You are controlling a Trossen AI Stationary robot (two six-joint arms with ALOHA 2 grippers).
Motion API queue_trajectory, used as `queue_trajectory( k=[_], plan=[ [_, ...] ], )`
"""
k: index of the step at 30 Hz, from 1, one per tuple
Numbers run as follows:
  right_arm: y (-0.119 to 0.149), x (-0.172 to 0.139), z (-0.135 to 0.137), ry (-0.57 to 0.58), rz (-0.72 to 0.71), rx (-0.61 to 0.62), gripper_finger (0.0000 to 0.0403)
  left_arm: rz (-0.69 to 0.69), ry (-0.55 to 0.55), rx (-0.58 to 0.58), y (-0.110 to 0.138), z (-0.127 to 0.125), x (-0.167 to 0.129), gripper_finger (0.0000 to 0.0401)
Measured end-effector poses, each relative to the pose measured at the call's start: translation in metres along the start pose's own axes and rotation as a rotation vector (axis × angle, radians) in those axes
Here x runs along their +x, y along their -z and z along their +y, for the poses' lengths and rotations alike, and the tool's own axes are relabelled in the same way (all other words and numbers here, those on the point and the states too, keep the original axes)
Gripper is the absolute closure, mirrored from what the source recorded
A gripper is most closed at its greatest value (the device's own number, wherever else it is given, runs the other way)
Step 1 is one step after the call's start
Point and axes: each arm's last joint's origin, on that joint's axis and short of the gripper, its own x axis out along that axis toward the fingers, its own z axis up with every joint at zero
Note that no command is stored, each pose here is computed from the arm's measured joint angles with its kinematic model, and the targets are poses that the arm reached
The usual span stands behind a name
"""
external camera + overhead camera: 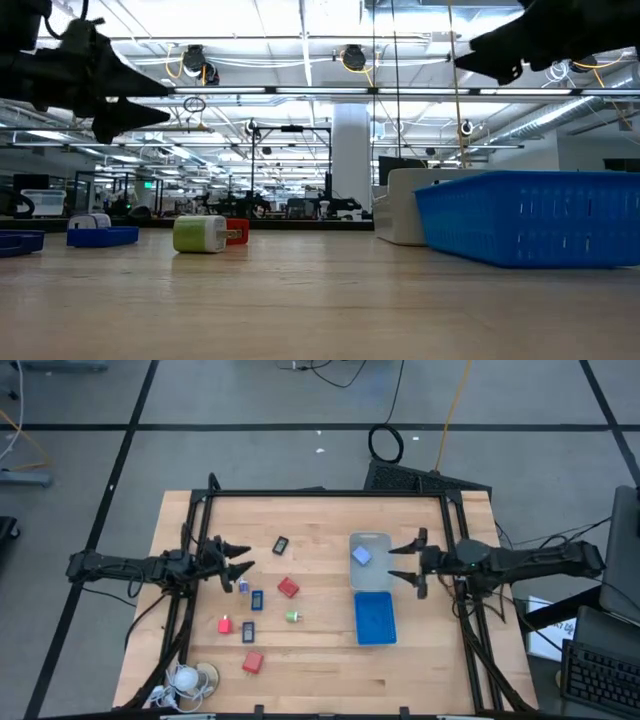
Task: Pick & Place Office items
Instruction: Put the black digital clock into the blue bin
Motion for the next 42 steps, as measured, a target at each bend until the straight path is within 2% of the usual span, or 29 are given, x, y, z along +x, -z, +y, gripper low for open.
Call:
queue_trajectory(
  k=[4,10,16,21,27,32,38,42],
  plan=[
    [0.009,-0.013,0.001,-0.045,-0.047,-0.008,0.0152,-0.046,-0.112,-0.059,-0.001,0.003,0.0,0.0132],
    [0.027,-0.024,0.002,-0.086,-0.083,0.052,0.0152,-0.039,-0.124,-0.083,0.0,0.003,0.001,0.0132],
    [0.031,-0.027,0.002,-0.079,-0.199,0.05,0.0152,0.014,-0.222,-0.116,0.009,0.006,0.008,0.0132],
    [0.034,-0.027,0.002,-0.074,-0.315,0.051,0.0152,0.093,-0.262,-0.099,0.016,0.004,0.016,0.0132],
    [0.04,-0.026,0.002,-0.066,-0.312,0.015,0.0152,0.228,-0.364,-0.144,0.019,0.003,0.032,0.0132],
    [0.042,-0.025,0.002,-0.065,-0.306,0.013,0.0152,0.346,-0.5,-0.106,0.017,0.006,0.052,0.0132],
    [0.042,-0.025,0.002,-0.064,-0.306,0.008,0.0152,0.457,-0.494,-0.107,0.01,-0.001,0.086,0.0132],
    [0.042,-0.025,0.002,-0.064,-0.306,0.007,0.0152,0.554,-0.527,-0.045,0.01,-0.004,0.111,0.0132]
  ],
)
